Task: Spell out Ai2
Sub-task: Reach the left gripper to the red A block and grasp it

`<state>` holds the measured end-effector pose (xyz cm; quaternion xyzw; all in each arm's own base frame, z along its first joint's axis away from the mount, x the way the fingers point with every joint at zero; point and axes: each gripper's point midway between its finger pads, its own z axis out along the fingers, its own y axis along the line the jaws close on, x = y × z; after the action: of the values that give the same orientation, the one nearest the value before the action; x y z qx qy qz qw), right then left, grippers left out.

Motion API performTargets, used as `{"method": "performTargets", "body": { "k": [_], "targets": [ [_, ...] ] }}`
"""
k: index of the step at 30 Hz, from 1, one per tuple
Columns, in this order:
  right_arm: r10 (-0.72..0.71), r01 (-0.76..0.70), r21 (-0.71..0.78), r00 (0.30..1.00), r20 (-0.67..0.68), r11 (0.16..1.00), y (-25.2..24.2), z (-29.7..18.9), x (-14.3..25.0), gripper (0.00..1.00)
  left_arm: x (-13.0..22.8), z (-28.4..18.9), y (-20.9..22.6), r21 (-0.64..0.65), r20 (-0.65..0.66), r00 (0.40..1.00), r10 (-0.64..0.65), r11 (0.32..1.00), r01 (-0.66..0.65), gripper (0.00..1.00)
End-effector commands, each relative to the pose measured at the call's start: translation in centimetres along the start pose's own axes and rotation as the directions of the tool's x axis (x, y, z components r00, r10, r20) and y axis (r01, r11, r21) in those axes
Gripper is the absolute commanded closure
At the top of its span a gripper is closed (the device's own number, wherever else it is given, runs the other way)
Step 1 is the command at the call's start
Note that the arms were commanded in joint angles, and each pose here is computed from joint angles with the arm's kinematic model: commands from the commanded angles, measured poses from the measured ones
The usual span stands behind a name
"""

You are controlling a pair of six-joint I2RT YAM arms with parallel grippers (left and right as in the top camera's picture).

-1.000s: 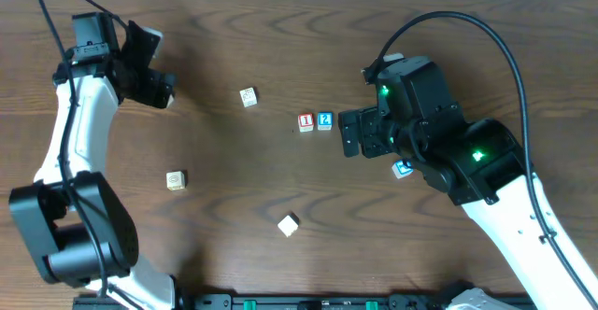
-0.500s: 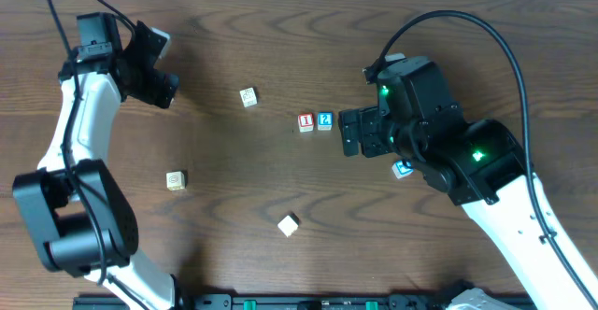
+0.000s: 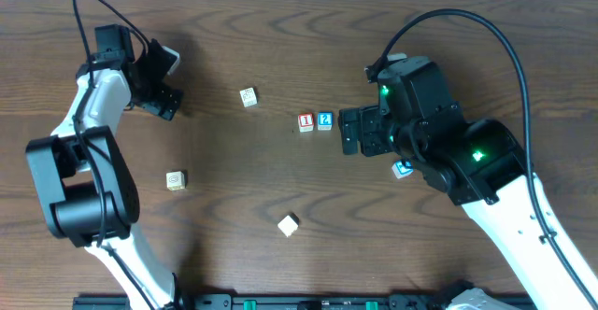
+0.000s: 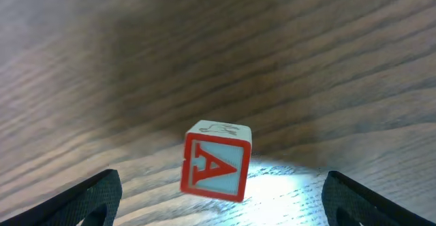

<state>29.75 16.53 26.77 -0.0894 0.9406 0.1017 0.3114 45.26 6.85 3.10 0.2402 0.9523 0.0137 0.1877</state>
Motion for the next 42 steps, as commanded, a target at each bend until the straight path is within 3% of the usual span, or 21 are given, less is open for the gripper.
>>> {"method": "performTargets", "body": {
  "k": [1,4,5,13,23,33,42],
  "targets": [
    [0.033,-0.033,0.011,0.999,0.027,0.999,-0.4,-0.4,-0.6,0.01,-0.3,0.2,0.5,-0.013,0.001,1.000,0.019,1.000,-0.019,0.04],
    [0.033,-0.034,0.009,0.999,0.035,0.999,-0.4,-0.4,-0.8,0.01,-0.4,0.3,0.6,-0.014,0.006,1.000,0.019,1.000,-0.019,0.00],
    [0.034,-0.035,0.008,0.999,0.037,0.999,-0.4,-0.4,-0.8,0.01,-0.5,0.4,0.6,-0.014,0.008,1.000,0.020,1.000,-0.020,0.07],
    [0.056,-0.056,0.015,0.998,0.039,0.998,-0.8,-0.4,-1.0,0.01,-1.0,0.9,0.0,0.023,0.041,0.999,0.019,1.000,-0.020,0.28],
    [0.055,-0.055,0.015,0.998,0.039,0.998,-0.8,-0.4,-1.0,0.01,-0.3,2.2,-0.6,0.048,0.015,1.000,0.014,0.999,-0.014,0.35],
    [0.055,-0.056,0.015,0.998,0.039,0.998,-0.8,-0.4,-0.9,0.01,-0.5,2.3,-0.6,0.039,0.011,1.000,0.013,0.999,-0.013,0.54],
    [0.055,-0.056,0.015,0.998,0.039,0.998,-0.8,-0.4,-1.0,0.01,-0.3,2.4,-0.4,0.025,-0.002,0.998,-0.066,0.997,0.067,0.62]
  ]
}}
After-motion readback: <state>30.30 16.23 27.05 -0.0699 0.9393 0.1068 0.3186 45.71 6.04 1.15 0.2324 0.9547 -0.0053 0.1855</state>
